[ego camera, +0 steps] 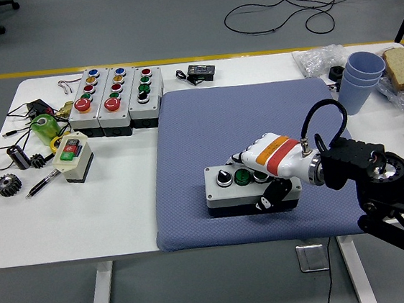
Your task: Pick up the button,place it on the desk,press the button,press the button
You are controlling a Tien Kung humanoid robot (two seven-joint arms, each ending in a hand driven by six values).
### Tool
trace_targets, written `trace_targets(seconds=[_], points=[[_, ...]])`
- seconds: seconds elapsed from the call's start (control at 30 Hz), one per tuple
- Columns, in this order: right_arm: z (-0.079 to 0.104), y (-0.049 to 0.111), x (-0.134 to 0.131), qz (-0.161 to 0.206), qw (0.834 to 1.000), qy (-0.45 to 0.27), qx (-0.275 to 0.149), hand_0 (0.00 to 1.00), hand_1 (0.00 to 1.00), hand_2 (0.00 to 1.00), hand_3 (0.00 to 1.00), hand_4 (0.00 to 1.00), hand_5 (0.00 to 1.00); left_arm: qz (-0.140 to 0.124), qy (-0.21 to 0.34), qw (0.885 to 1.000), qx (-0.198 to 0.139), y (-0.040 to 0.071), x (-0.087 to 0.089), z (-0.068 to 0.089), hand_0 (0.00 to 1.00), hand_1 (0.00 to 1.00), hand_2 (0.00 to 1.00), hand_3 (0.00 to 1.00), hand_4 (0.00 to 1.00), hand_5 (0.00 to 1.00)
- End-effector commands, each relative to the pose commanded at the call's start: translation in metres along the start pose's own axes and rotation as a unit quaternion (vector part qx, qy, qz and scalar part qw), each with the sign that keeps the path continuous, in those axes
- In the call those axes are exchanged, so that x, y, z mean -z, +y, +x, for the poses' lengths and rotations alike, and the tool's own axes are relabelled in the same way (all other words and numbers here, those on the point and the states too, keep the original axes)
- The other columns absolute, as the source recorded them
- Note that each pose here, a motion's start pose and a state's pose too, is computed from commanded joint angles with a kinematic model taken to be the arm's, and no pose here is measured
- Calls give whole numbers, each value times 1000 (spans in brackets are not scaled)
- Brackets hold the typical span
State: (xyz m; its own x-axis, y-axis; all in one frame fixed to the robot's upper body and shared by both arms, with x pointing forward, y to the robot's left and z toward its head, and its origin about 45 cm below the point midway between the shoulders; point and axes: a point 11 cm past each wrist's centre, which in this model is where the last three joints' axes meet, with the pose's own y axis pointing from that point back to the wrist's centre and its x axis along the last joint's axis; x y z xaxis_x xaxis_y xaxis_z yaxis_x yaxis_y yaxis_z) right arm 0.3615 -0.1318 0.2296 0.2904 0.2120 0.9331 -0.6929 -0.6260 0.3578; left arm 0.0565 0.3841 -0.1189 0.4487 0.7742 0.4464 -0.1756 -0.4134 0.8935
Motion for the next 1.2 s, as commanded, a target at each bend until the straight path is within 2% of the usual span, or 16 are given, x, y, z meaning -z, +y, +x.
trace_targets(seconds=[0.23, 0.27, 0.43, 0.77, 1.2], points=[[-2, -1, -4, -9, 1000, -9, -5, 28, 2, 302, 492, 606, 62, 0, -1, 1000, -1, 0, 0, 1, 595, 635, 668, 545, 353, 689], [-2, -1, -5, -11, 1000, -10, -6, 29, 2, 303, 492, 662, 69, 1, -1, 1000, -1, 0, 0, 1, 595, 635, 669, 545, 353, 690], [-2, 0, -10, -21, 1000, -11, -16, 29, 2, 303, 492, 662, 69, 1, -3, 1000, -1, 0, 0, 1, 595, 635, 669, 545, 353, 690], [2, -6, -7, 1, 1000, -3, -26, 33, 2, 300, 491, 680, 78, 3, -7, 1000, -1, 0, 2, 0, 595, 636, 672, 544, 353, 695], [-1, -15, -17, -6, 1000, 1, -21, 34, 3, 303, 493, 695, 80, 2, -7, 1000, -3, 0, 1, 1, 596, 635, 671, 546, 352, 694]])
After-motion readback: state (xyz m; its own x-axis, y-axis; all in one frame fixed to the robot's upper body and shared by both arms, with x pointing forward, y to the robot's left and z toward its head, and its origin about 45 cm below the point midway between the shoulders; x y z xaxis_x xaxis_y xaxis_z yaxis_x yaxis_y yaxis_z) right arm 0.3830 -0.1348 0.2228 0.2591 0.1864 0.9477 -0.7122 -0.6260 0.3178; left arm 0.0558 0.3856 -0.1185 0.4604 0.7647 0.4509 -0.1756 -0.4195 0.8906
